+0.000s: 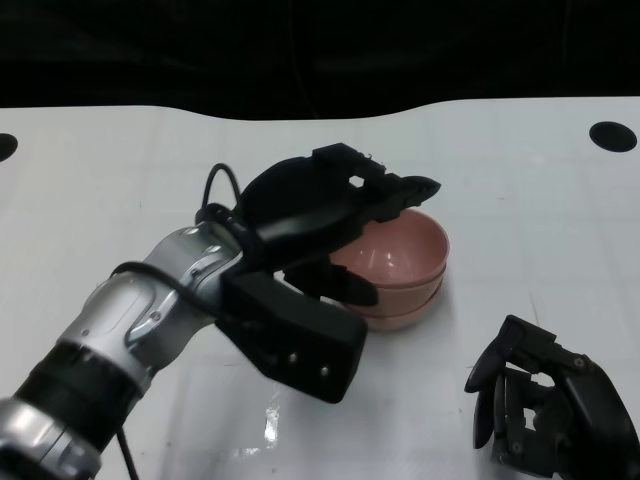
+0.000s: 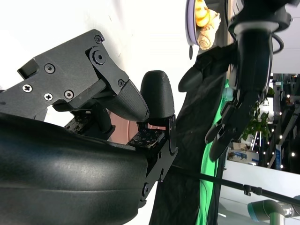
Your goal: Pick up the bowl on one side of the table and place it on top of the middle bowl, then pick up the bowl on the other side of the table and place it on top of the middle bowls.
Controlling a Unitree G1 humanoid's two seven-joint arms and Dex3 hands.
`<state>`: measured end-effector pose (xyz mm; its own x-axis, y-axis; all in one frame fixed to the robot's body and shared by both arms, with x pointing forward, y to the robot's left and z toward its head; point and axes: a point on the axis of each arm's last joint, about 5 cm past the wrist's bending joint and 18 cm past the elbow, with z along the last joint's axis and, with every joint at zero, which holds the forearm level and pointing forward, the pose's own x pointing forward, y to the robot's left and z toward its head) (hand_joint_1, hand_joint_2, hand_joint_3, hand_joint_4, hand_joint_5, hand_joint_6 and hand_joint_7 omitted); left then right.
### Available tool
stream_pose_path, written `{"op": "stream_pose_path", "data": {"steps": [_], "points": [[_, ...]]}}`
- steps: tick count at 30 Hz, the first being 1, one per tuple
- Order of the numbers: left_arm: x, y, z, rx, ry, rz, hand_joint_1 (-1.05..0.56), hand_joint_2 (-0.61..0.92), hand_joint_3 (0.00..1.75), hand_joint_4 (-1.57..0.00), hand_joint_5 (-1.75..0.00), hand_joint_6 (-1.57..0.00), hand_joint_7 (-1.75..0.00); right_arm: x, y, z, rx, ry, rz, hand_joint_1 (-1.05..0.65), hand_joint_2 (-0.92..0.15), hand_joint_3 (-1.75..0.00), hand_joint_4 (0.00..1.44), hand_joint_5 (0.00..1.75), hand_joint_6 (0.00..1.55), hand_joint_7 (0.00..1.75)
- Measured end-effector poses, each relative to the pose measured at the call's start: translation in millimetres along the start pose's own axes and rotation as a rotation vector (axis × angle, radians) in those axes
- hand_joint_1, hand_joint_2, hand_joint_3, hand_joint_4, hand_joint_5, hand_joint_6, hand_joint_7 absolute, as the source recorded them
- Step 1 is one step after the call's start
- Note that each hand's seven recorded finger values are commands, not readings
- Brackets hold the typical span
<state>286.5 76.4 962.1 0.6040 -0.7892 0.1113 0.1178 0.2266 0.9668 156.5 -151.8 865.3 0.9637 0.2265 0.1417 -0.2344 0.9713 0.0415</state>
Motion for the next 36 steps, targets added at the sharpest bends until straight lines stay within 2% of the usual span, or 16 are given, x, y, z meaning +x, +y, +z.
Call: {"op": "stream_pose_path", "data": {"steps": [5, 9, 12, 15, 17, 20, 21, 23, 24, 27, 31, 33, 35, 36], "points": [[-24.3, -3.0, -5.8, -0.084, 0.043, 0.071, -0.71, 0.92, 0.37, -0.06, -0.55, -0.27, -0.03, 0.3, -0.2, -0.5, 0.0, 0.002, 0.0, -0.11, -0.36, -1.49, 0.86, 1.75, 0.8, 1.59], [-47.0, -8.4, -8.2, -0.178, 0.055, 0.2, -0.61, 0.92, 0.27, -0.15, -0.61, -0.36, -0.06, 0.3, -0.2, -0.7, -0.001, 0.003, -0.001, -0.12, -0.35, -1.5, 0.85, 1.75, 0.8, 1.59], [-65.2, -19.7, -9.0, -0.262, 0.068, 0.318, -0.53, 0.92, 0.24, -0.23, -0.67, -0.41, -0.08, 0.4, 0.2, -0.7, 0.0, 0.004, 0.0, -0.12, -0.35, -1.5, 0.85, 1.75, 0.8, 1.6], [-81.8, -32.5, -8.4, -0.366, 0.108, 0.399, -0.45, 0.92, 0.22, -0.22, -0.98, -0.48, -0.09, 0.5, 0.3, -0.7, -0.001, 0.004, 0.0, -0.12, -0.34, -1.5, 0.85, 1.75, 0.8, 1.6], [-90.1, -40.0, -6.8, -0.419, 0.127, 0.432, -0.43, 0.92, 0.22, -0.22, -1.02, -0.49, -0.1, 0.6, 0.3, -0.8, -0.001, 0.004, 0.0, -0.12, -0.34, -1.5, 0.85, 1.75, 0.8, 1.61], [-103.4, -51.8, -2.8, -0.559, 0.147, 0.551, -0.33, 0.92, 0.22, -0.4, -1.13, -0.67, -0.2, 1.1, 0.5, -0.7, 0.002, 0.003, 0.001, -0.12, -0.34, -1.5, 0.85, 1.75, 0.79, 1.61], [-107.8, -57.9, 0.0, -0.623, 0.156, 0.6, -0.29, 0.92, 0.23, -0.45, -1.13, -0.65, -0.35, 1.0, 0.4, -0.7, 0.003, 0.003, 0.0, -0.12, -0.34, -1.5, 0.85, 1.75, 0.79, 1.61], [-114.5, -69.8, 6.5, -0.746, 0.179, 0.687, -0.22, 0.92, 0.29, -0.46, -1.24, -0.46, -0.88, 1.0, 0.4, -0.8, 0.003, 0.004, 0.0, -0.12, -0.35, -1.5, 0.85, 1.75, 0.79, 1.61], [-116.9, -74.1, 9.1, -0.79, 0.184, 0.712, -0.2, 0.91, 0.32, -0.46, -1.28, -0.42, -1.01, 0.8, 0.3, -1.0, 0.004, 0.005, 0.0, -0.12, -0.35, -1.5, 0.85, 1.75, 0.79, 1.61], [-125.3, -81.7, 13.3, -0.862, 0.205, 0.763, -0.2, 0.91, 0.34, -0.48, -1.34, -0.42, -1.15, 0.8, 0.4, -1.1, 0.007, 0.004, 0.004, -0.12, -0.35, -1.49, 0.86, 1.75, 0.78, 1.61], [-137.3, -89.3, 23.4, -0.959, 0.275, 0.822, -0.19, 0.91, 0.34, -0.58, -1.38, -0.56, -1.13, -1.5, 0.5, -1.8, 0.009, 0.002, 0.003, -0.13, -0.35, -1.5, 0.87, 1.75, 0.79, 1.61], [-143.8, -92.3, 27.5, -1.016, 0.315, 0.833, -0.17, 0.87, 0.42, -0.66, -1.4, -0.64, -1.11, -3.5, 0.7, -2.7, 0.011, 0.01, 0.001, -0.12, -0.36, -1.5, 0.87, 1.75, 0.78, 1.61], [-148.9, -93.3, 29.3, -1.068, 0.346, 0.832, -0.13, 0.74, 0.76, -0.72, -1.46, -0.71, -1.12, -4.6, 0.8, -3.0, 0.011, 0.013, 0.0, -0.12, -0.37, -1.48, 0.87, 1.75, 0.78, 1.6], [-151.5, -94.1, 29.7, -1.09, 0.359, 0.826, -0.12, 0.71, 0.84, -0.74, -1.48, -0.73, -1.12, -4.9, 0.9, -2.6, 0.011, 0.011, -0.001, -0.12, -0.38, -1.47, 0.87, 1.75, 0.78, 1.6]]}}
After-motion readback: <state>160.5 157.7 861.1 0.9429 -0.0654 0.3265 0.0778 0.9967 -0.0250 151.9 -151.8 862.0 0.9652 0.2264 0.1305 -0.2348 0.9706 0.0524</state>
